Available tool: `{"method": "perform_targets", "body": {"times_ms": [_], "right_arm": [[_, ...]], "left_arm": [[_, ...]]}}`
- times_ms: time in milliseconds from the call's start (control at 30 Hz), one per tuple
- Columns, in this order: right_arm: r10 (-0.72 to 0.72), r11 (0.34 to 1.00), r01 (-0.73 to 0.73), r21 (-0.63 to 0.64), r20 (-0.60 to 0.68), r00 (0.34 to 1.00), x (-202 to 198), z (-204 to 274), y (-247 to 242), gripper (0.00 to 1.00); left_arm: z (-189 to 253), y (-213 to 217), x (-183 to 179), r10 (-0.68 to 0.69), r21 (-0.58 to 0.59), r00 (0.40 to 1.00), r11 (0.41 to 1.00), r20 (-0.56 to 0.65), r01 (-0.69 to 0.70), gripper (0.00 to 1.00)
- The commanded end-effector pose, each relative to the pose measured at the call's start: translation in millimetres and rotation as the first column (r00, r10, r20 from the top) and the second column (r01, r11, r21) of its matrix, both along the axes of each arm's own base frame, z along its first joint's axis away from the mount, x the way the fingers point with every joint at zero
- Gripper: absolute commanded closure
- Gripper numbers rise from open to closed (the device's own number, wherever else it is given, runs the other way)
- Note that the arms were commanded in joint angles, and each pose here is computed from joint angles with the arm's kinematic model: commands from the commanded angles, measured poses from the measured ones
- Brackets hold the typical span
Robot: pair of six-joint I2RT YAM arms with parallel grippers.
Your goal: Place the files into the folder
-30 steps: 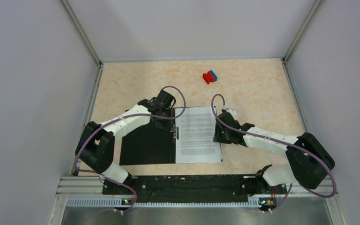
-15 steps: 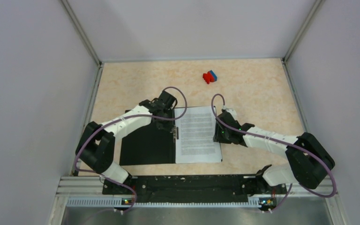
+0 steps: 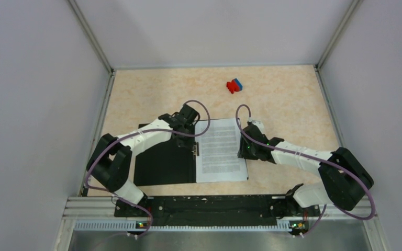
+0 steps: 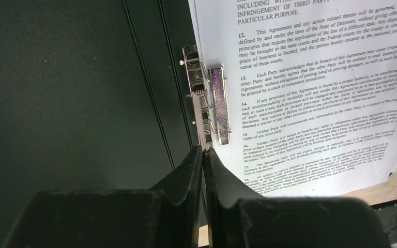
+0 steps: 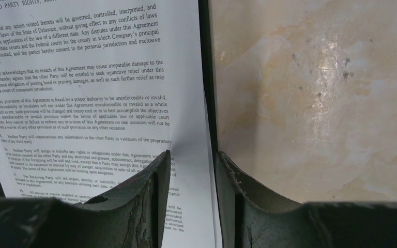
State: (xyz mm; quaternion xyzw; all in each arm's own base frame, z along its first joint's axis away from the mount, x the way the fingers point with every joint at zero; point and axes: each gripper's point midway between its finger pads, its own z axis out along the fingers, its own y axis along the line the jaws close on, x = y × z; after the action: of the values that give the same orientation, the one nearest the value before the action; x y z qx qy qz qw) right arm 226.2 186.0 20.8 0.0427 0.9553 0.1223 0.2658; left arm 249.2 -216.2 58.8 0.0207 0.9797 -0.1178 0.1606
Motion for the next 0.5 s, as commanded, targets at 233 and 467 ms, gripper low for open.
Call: {"method": "perform_targets", "body": {"times_ms": [233,467], "right_arm": [[-0.009,1.0,0.008,-0.027,-0.036,0.999,-6,-12,-5,0.62],[-0.011,1.0,0.01,-0.027,-0.035,0.999,-6,-13,-5,0.62]], "left_arm": [[-29,-5,-12,-0.02,0.018,0.998,1.0,-0.059,0.021,0.98],[-39,-8,-14,-0.028,0.023,0.997,0.999,-0.077,0.029,0.99]]}}
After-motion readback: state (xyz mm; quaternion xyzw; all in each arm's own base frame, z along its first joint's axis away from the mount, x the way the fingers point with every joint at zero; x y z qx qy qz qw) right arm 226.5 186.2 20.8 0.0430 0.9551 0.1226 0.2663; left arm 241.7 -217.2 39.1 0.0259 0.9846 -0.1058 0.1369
